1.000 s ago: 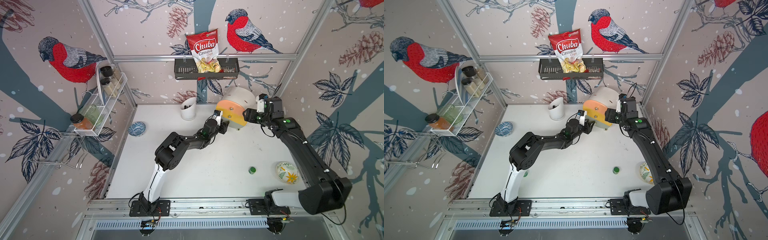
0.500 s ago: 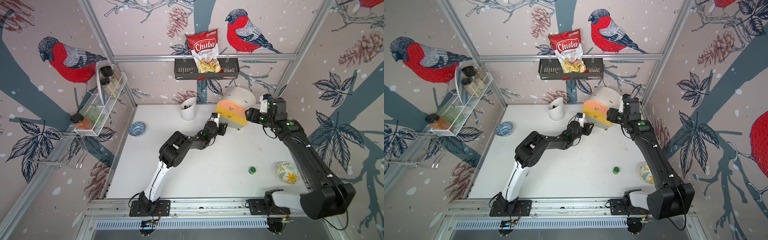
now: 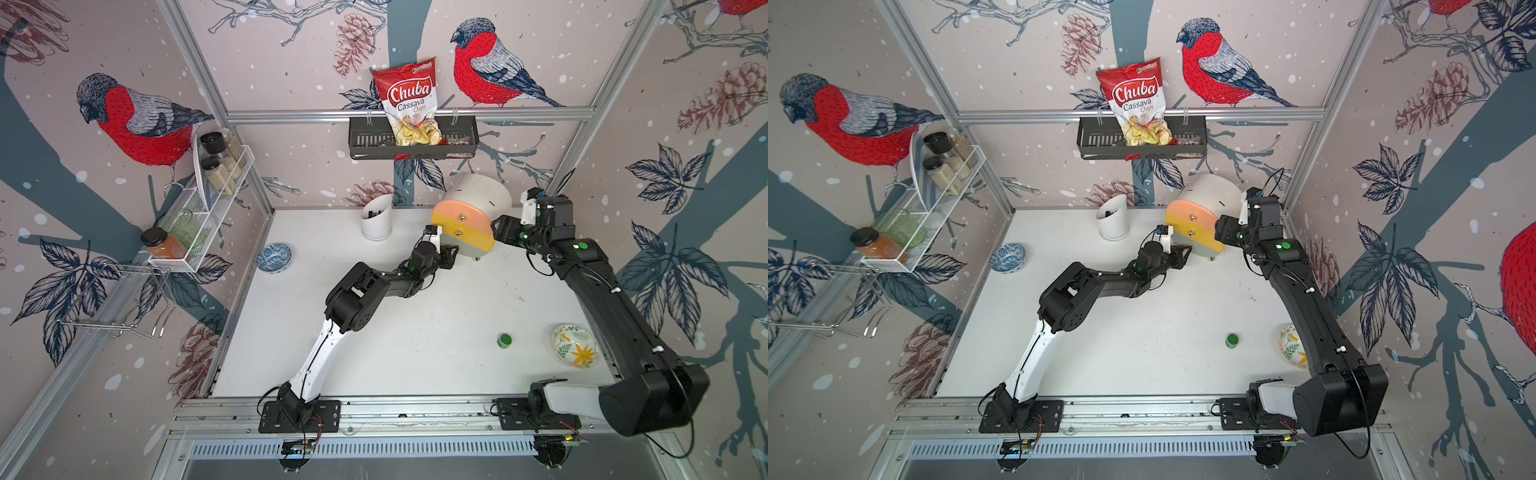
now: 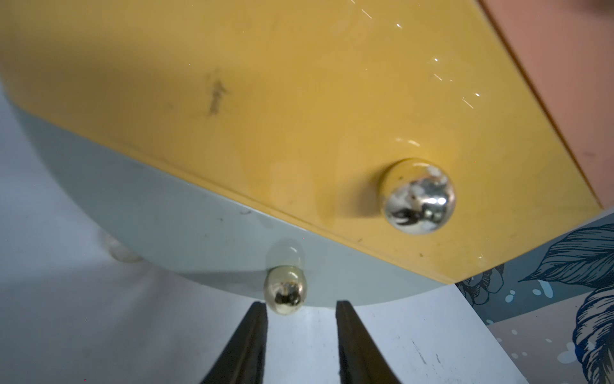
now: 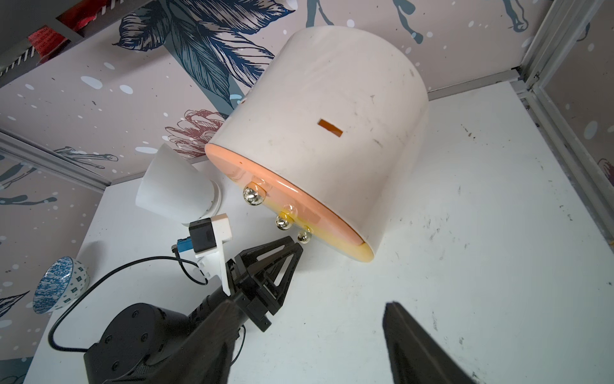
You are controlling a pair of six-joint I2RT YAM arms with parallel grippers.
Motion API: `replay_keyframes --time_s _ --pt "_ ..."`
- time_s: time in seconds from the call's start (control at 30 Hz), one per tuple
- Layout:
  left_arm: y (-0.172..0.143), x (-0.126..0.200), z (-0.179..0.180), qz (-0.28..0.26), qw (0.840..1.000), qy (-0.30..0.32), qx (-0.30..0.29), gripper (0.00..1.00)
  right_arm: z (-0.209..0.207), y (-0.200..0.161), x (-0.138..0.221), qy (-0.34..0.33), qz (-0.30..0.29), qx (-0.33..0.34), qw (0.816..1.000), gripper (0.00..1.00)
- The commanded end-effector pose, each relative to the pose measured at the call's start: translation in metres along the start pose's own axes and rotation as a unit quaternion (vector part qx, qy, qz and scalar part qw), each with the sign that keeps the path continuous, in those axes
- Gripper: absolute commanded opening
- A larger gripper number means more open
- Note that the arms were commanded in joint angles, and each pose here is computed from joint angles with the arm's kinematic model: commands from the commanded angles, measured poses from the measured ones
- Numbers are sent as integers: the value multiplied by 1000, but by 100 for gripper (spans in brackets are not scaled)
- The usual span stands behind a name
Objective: Put the paint cans in the drawer according to color
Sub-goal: Open the drawer in the storage box.
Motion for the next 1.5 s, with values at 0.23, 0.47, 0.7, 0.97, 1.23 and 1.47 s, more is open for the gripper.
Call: replay_keyframes --time_s 0.23,0.47,0.7,0.97,1.23,1.47 --pt "6 -9 -3 -18 1000 -15 4 37 2 5 2 9 -5 -2 1000 74" --pt "1 -12 -1 -13 1000 -16 7 37 2 6 5 10 -7 -3 1000 74" --pt "-2 -13 1 -11 1000 -11 12 37 2 6 6 10 -8 -4 1000 74" --pt "-3 -16 1 -17 999 -13 24 37 2 7 7 11 -8 -7 1000 74" --pt "-3 -21 1 -19 999 -15 29 39 2 6 5 10 -5 -7 1000 74" --pt "-6 -24 3 -19 999 -14 30 37 1 7 6 10 -5 -8 1000 74"
Point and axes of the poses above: each gripper's point midway between its finger pads, its own x axis back along the fingers, its own z axis along the line the jaws close on, y = z × x, the point moved 8 cm from there along x, back along the fingers, and after that the axes turned 15 degrees about -x, right-handed, at the moved point
